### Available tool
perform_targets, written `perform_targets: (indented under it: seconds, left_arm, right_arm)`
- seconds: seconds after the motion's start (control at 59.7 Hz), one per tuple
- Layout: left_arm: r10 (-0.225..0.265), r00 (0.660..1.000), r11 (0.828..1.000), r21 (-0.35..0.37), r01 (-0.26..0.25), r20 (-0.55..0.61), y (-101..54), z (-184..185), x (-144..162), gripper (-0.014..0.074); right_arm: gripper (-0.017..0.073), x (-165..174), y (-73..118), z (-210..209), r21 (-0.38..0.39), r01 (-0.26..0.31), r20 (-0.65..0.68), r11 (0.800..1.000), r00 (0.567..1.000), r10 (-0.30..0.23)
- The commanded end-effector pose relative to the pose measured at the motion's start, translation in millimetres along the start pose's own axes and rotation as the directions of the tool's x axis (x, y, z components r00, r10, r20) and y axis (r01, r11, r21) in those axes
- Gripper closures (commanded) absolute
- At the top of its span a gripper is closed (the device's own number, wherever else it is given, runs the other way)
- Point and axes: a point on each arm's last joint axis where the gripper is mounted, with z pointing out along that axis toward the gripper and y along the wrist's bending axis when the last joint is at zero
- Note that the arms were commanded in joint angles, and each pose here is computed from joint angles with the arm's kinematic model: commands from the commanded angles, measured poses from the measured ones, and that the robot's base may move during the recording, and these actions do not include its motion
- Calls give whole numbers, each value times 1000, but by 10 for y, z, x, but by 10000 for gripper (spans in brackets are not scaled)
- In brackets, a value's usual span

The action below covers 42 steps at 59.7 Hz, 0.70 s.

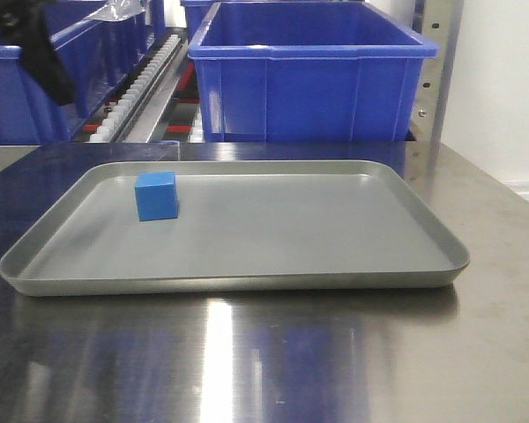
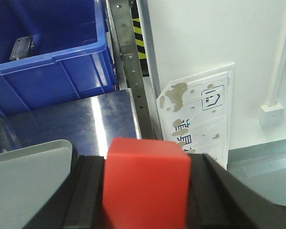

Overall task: Sort and place red and blue blocks on shelf
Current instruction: 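Lower the open left gripper around the blue cube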

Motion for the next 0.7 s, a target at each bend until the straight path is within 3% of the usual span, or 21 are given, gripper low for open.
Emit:
perform_targets:
  seconds: [0.0,0.117,0.184,0.302,0.385,0.536,0.687]
  left_arm:
    - [1,995,998,64,-8,102,-196,-83,-202,47]
    - [34,997,997,73,-39,73,-331,51,-252,58]
    - [42,998,998,36,-44,49,-384,155,-262,85]
    - [107,994,994,-20,-107,19,-505,310,-258,89]
    - [143,990,990,-11,-144,-8,-642,408,-230,89]
    - [139,990,990,8,-139,-34,-811,551,-194,89]
    - [124,991,992,0,-124,-53,-851,655,-153,89]
  right_arm:
    - [500,-163,32,-42,-18,16,116,1000,993,-14]
    - [500,-163,32,-42,-18,16,116,1000,993,-14]
    - [500,-163,32,-42,-18,16,116,1000,993,-14]
    - [500,-163,32,-42,-18,16,116,1000,993,-14]
    - [500,-163,32,-42,-18,16,116,1000,993,-14]
    - [500,-163,32,-42,-18,16,116,1000,993,-14]
    - [500,-163,32,-42,-18,16,116,1000,993,-14]
